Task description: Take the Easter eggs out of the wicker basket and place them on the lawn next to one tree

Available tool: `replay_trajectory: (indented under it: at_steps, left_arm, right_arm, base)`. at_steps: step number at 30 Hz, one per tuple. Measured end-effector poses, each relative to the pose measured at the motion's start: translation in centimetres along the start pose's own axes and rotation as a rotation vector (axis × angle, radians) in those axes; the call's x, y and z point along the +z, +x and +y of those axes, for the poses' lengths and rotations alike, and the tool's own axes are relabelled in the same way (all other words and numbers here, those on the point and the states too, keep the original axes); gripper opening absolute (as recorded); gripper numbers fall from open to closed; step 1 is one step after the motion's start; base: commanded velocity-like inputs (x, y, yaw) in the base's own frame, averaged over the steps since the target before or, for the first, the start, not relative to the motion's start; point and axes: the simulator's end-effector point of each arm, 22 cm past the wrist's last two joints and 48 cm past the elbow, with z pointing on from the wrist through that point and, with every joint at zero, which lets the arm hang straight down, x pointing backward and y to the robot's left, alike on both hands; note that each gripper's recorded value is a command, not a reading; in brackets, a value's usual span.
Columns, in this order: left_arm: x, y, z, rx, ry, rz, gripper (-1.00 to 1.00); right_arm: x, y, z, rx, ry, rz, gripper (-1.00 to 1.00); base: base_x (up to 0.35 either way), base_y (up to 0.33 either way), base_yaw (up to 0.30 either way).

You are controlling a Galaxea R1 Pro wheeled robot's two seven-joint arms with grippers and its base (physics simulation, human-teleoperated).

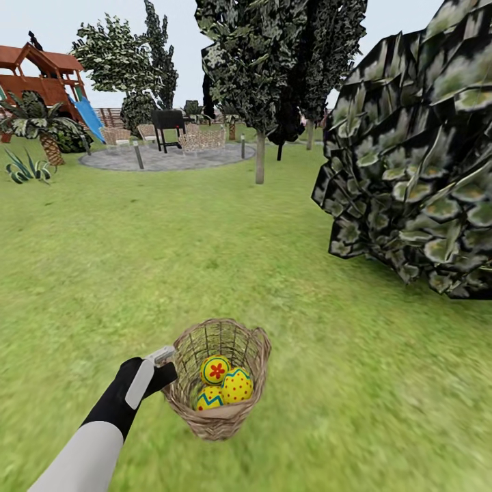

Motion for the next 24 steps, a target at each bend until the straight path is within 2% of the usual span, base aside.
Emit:
replay_trajectory:
  at_steps: [19, 22, 24]
  left_arm:
    - [0.0, -0.1, 0.0, 0.0, 0.0, -0.001, -1.0]
    - [-1.0, -1.9, -0.7, 0.005, 0.017, -0.044, -1.0]
    - [-1.3, -1.8, -0.9, 0.014, 0.023, -0.026, -1.0]
  right_arm:
    - [0.0, 0.0, 0.0, 0.0, 0.0, 0.0, 1.0]
    - [0.0, 0.0, 0.0, 0.0, 0.0, 0.0, 1.0]
    - [0.0, 0.0, 0.0, 0.0, 0.0, 0.0, 1.0]
  base:
    - [0.319, 0.0, 0.0]
    - [0.319, 0.0, 0.0]
    - [0.319, 0.0, 0.0]
